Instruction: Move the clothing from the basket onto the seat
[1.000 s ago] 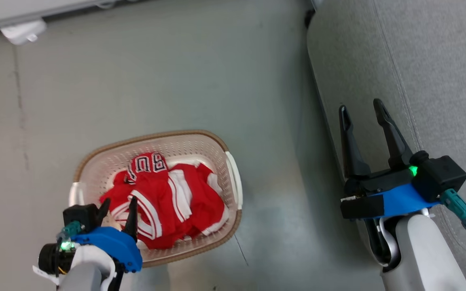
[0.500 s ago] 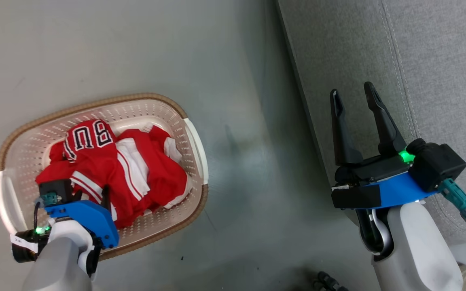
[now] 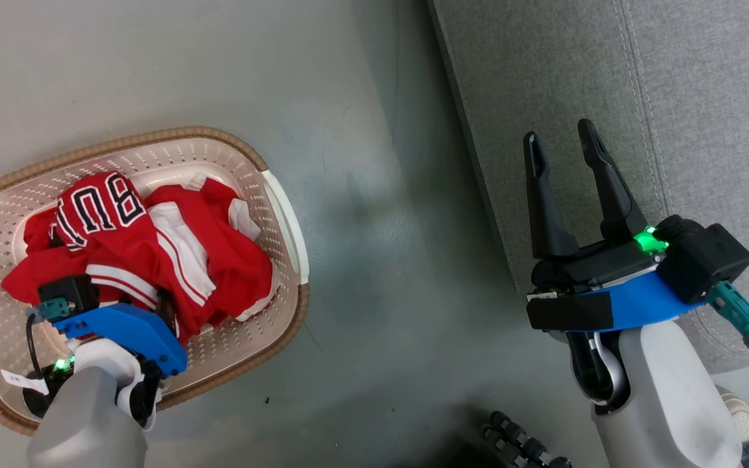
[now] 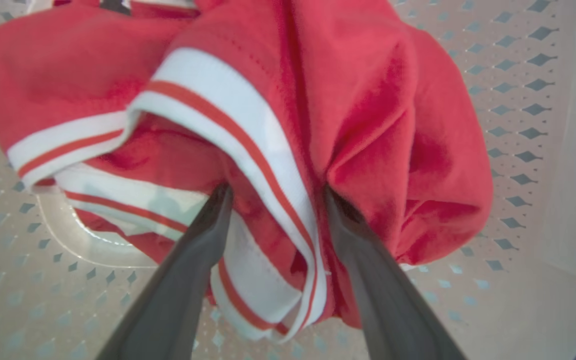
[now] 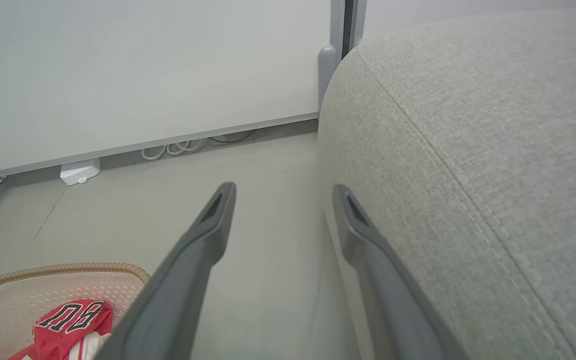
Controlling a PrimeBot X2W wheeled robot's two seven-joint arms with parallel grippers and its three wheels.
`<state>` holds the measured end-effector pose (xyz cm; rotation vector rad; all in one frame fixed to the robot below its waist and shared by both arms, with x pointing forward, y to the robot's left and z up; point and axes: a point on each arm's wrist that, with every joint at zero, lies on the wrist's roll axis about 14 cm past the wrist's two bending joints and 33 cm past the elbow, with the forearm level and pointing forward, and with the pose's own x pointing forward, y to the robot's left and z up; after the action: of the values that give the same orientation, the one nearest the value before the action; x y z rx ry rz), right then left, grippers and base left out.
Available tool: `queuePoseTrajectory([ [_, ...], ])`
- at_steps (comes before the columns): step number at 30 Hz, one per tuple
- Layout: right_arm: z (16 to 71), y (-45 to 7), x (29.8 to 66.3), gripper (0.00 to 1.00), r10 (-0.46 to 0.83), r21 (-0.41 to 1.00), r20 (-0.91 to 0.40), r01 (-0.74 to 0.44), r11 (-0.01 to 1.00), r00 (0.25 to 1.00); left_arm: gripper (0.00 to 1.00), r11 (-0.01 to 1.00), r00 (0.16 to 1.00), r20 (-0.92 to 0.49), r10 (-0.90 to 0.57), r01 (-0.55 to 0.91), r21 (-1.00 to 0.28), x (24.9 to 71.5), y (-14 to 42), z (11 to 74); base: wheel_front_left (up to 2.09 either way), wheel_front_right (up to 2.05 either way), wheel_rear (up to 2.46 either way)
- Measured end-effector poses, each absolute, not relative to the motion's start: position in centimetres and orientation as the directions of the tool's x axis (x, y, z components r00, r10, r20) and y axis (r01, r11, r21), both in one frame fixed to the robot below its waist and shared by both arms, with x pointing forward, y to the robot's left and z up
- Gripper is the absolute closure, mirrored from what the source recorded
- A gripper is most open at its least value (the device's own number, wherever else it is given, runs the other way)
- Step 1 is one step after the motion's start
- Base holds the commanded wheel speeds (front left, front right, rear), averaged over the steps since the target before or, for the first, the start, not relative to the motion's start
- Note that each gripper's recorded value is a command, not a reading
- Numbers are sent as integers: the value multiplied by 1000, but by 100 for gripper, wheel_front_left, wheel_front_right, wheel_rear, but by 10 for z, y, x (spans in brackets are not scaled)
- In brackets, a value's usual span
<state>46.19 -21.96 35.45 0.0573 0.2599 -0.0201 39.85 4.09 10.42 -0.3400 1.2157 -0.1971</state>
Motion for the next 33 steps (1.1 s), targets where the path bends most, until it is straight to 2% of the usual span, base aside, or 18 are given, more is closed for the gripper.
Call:
queuePoseTrajectory([
  [8, 349, -218, 463, 0, -8, 58, -266, 24, 998, 964, 0, 926, 342, -873, -348, -16, -376, 403, 35, 100, 0, 0, 0],
  [9, 349, -218, 463, 0, -7, 58, -267, 23, 998, 964, 23, 926, 339, -873, -351, -11, -377, 402, 35, 100, 0, 0, 0],
  [10, 349, -217, 463, 0, -6, 59, -267, 22, 998, 964, 74, 926, 337, -872, -355, -3, -378, 402, 34, 100, 0, 0, 0],
  [11, 348, -217, 463, 0, -5, 60, -267, 21, 998, 964, 100, 926, 340, -870, -357, 5, -378, 403, 34, 100, 0, 0, 0],
  [19, 350, -216, 465, 0, -2, 61, -262, 19, 998, 965, 100, 923, 327, -870, -370, 19, -385, 403, 31, 101, 0, 0, 0],
  [33, 357, -212, 468, 0, 10, 65, -242, 6, 998, 970, 100, 921, 372, -851, -372, 35, -387, 414, 31, 117, 0, 0, 0],
])
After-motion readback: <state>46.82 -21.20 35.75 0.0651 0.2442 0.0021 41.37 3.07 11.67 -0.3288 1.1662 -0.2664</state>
